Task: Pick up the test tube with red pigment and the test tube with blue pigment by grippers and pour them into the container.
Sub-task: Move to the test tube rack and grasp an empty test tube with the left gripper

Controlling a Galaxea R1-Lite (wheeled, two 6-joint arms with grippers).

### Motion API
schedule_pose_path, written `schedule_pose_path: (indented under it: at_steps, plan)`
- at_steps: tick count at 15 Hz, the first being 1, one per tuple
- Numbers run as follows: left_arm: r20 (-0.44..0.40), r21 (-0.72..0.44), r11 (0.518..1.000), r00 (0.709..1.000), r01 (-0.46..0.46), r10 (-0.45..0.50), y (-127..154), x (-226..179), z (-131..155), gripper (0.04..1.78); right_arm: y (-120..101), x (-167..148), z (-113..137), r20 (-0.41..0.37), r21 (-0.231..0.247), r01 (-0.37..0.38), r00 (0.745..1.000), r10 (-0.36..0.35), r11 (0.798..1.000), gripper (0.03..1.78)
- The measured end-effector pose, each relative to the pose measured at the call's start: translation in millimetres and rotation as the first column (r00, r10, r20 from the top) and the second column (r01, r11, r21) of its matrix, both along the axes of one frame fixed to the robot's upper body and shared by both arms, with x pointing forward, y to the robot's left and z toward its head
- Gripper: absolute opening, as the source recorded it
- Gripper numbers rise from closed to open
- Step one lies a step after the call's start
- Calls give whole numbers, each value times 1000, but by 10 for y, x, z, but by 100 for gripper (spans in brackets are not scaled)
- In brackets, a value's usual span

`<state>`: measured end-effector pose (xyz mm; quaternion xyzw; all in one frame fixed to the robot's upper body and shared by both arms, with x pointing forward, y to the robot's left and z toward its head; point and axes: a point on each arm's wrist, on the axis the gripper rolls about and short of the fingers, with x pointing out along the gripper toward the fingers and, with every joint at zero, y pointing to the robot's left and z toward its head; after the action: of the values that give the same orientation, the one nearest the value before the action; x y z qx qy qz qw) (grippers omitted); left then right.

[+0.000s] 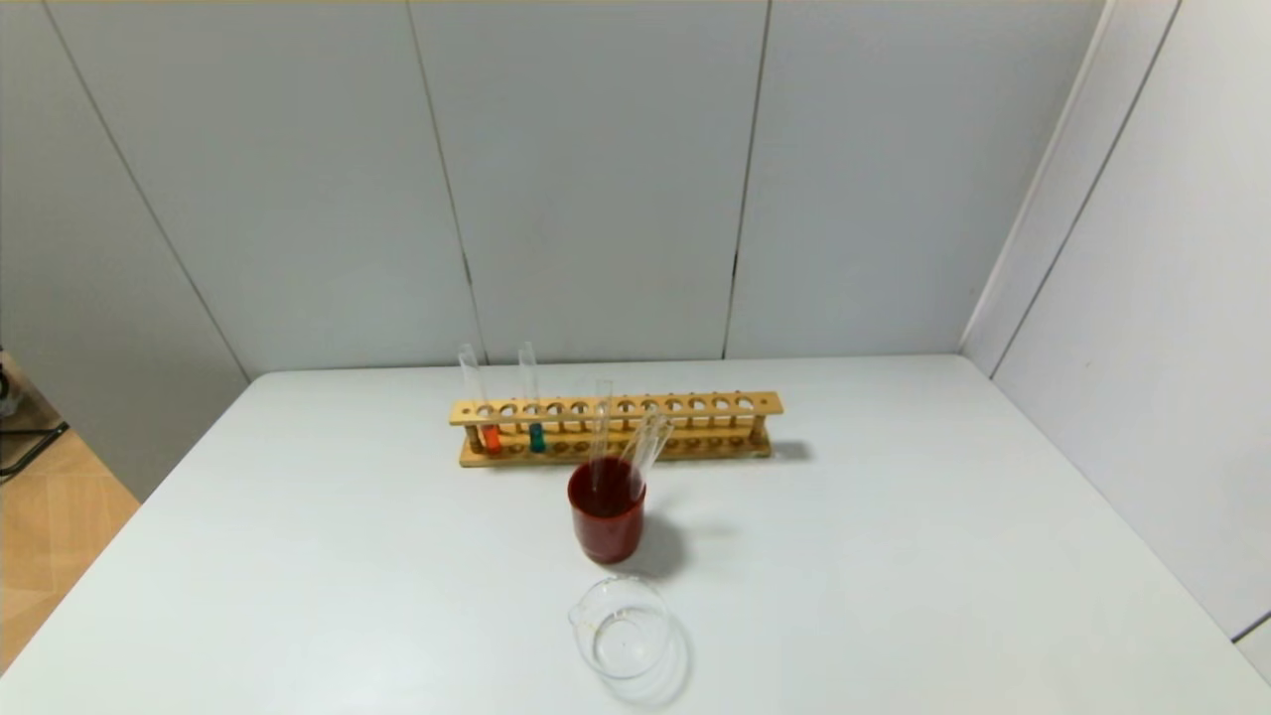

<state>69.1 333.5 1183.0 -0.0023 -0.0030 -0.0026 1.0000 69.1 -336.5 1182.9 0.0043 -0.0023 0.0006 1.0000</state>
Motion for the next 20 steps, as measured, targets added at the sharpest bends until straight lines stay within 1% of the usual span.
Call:
schedule_pose_path:
  at_steps: [20]
  plan:
    - [1,-3,1000,1000,0,0,0,0,1,175,0,0,0,0,0,0,1000,0,1000,175]
